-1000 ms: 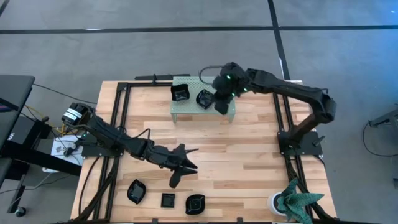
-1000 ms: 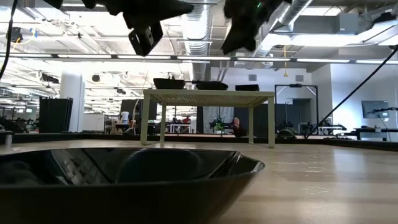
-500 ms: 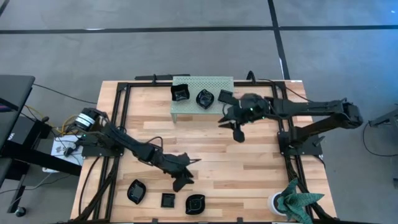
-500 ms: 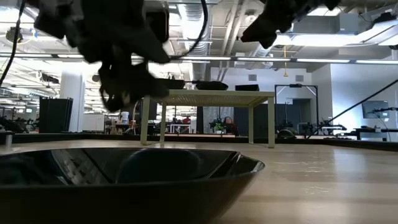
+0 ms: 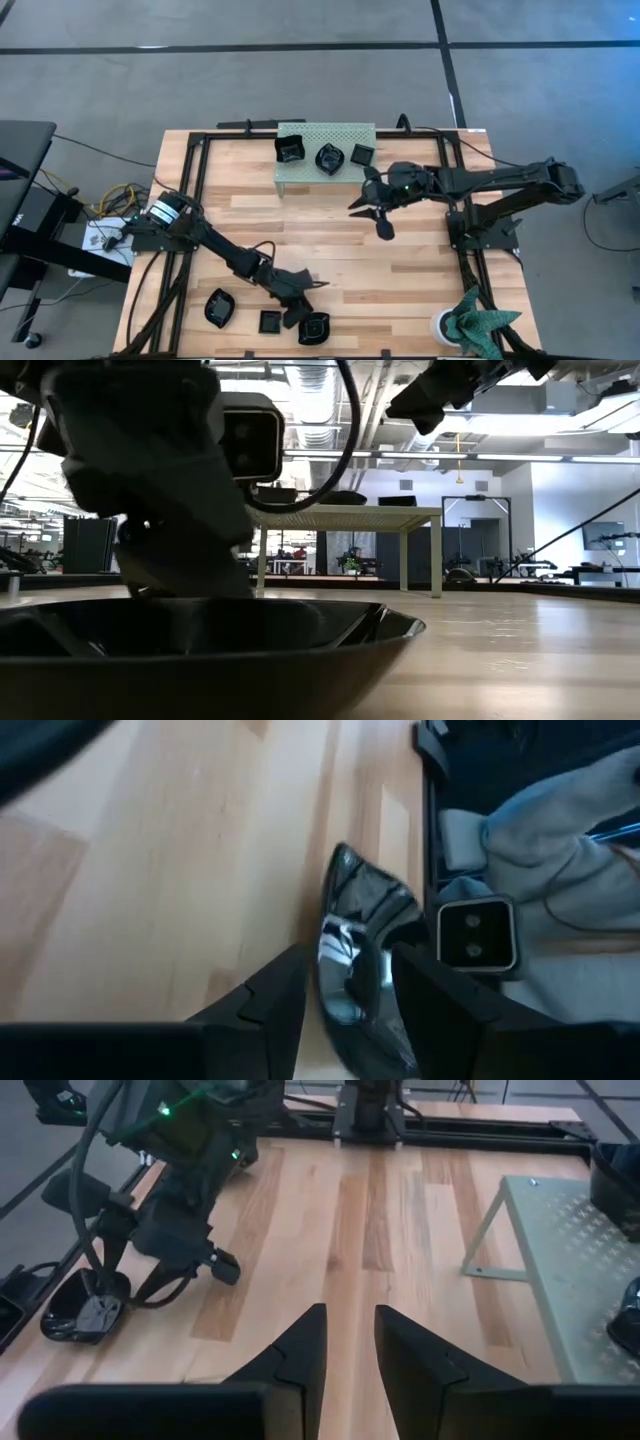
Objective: Pick & Place Mini shaped plates
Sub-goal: Stack the leaf-shaped plate on the leaf-shaped plate on the shelf
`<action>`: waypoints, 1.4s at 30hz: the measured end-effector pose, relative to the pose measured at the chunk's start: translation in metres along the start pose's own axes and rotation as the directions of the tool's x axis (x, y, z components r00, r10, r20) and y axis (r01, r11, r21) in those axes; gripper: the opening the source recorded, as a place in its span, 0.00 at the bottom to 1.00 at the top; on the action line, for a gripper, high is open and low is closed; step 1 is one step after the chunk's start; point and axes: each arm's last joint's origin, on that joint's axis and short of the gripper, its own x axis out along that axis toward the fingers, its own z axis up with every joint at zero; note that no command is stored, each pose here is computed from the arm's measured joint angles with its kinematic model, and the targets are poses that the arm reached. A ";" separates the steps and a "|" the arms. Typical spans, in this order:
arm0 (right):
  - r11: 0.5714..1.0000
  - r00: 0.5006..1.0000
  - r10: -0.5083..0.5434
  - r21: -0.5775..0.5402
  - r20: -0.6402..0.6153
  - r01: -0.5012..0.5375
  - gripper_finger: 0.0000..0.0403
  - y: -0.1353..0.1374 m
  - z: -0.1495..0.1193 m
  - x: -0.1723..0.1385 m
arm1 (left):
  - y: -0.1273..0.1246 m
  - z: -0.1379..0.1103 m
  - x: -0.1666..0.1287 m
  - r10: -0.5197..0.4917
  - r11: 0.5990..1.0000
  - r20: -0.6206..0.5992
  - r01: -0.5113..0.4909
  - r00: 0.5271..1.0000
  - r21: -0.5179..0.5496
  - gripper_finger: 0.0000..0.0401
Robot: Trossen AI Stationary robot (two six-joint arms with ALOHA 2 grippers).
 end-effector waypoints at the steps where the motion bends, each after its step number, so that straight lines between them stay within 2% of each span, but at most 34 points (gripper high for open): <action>1: 1.000 1.000 0.003 0.002 0.001 -0.003 0.20 0.001 0.000 0.001 | 0.000 0.000 0.000 0.002 1.000 0.003 -0.002 1.000 0.000 0.37; 4: 1.000 1.000 0.010 0.004 0.001 -0.010 0.20 0.003 0.000 0.001 | 0.001 0.000 -0.004 0.047 0.999 0.005 -0.047 0.999 -0.002 0.37; 16: 0.999 0.999 0.050 -0.016 0.001 -0.050 0.20 0.013 0.001 0.002 | 0.000 -0.007 0.001 0.050 0.998 -0.004 -0.050 0.999 0.042 0.35; 21: 0.998 0.999 0.054 -0.018 0.000 -0.054 0.20 0.015 0.001 0.002 | -0.001 -0.010 0.001 0.059 0.994 -0.019 -0.057 0.998 0.098 0.24; 27: 0.998 0.999 0.054 -0.018 0.000 -0.054 0.20 0.015 0.001 0.002 | 0.000 -0.011 0.001 0.065 0.992 -0.023 -0.062 0.998 0.109 0.04; 30: 0.998 0.999 0.054 -0.018 0.000 -0.054 0.20 0.015 0.001 0.002 | 0.002 -0.006 -0.001 0.096 0.990 0.010 -0.096 0.995 0.102 0.02; 33: 0.998 0.999 0.054 -0.018 0.000 -0.054 0.20 0.015 0.001 0.002 | 0.004 0.006 -0.009 0.154 0.982 0.089 -0.162 0.984 0.095 0.01; 38: 0.998 0.999 0.052 -0.025 -0.005 -0.052 0.20 0.015 0.001 -0.001 | 0.003 0.049 -0.043 0.227 0.966 0.245 -0.249 0.943 0.065 0.01; 40: 0.998 0.999 0.050 -0.022 -0.012 -0.051 0.20 0.015 0.001 -0.008 | 0.000 0.068 -0.064 0.252 0.954 0.320 -0.290 0.913 0.076 0.01; 42: 0.999 0.999 0.046 -0.019 -0.015 -0.046 0.20 0.016 0.001 -0.018 | -0.004 0.088 -0.089 0.273 0.945 0.428 -0.324 0.861 0.050 0.01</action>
